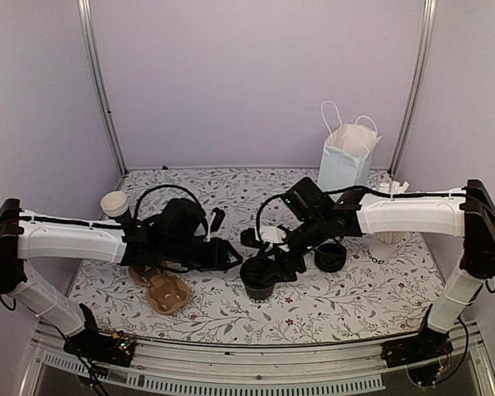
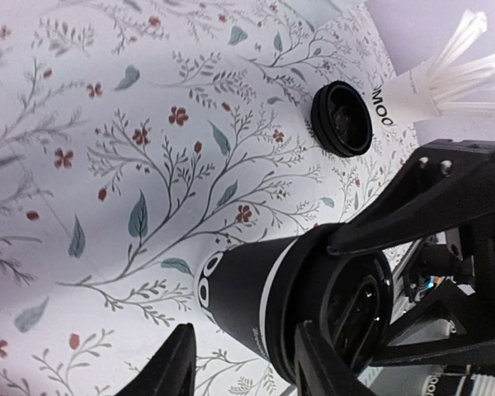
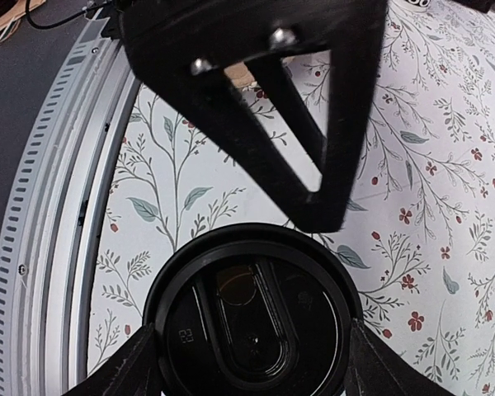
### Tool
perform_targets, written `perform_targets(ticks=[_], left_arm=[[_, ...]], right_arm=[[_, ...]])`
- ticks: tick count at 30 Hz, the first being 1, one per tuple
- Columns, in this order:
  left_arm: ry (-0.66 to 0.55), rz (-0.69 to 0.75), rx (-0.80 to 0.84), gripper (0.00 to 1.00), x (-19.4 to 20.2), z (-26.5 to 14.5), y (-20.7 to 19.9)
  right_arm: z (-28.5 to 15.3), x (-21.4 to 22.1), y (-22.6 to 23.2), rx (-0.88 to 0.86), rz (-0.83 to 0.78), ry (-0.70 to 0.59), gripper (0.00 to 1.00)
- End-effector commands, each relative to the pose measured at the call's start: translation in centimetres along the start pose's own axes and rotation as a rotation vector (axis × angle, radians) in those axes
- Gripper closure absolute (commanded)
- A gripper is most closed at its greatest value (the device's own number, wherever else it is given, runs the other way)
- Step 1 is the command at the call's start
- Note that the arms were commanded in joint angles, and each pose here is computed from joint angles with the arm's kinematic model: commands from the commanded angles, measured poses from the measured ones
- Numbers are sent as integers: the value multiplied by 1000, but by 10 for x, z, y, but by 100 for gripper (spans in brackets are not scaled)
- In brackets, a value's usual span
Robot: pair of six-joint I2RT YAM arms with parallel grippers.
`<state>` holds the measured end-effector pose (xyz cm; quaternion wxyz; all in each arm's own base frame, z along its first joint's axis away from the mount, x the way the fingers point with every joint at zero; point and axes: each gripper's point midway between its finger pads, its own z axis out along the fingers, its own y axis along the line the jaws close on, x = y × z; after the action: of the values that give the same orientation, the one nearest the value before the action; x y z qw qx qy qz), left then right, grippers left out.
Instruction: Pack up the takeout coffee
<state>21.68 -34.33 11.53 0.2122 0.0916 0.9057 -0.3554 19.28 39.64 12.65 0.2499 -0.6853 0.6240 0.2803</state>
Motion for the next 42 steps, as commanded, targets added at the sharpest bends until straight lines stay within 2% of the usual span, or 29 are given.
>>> perform_targets(ticks=[1,5,11,20,37,40,42], left_arm=[[-98,85,20,52,-25,-15,-18],[-72,79,114,43,-21,1,-31],[37,97,112,41,4,34,-32],[142,45,10,48,39,50,3],[149,181,-34,63,60,48,-3],[142,194,-27,63,60,47,-8],[119,201,-13,59,55,43,-13]], right_arm=[[-1,6,12,-60,40,30,27],[-6,-5,13,-65,44,-1,25],[-8,-8,10,-53,55,-3,25],[-16,-5,10,-31,62,13,24],[-37,16,22,20,13,51,23],[-37,18,17,50,11,61,25],[-34,21,13,68,11,74,26]])
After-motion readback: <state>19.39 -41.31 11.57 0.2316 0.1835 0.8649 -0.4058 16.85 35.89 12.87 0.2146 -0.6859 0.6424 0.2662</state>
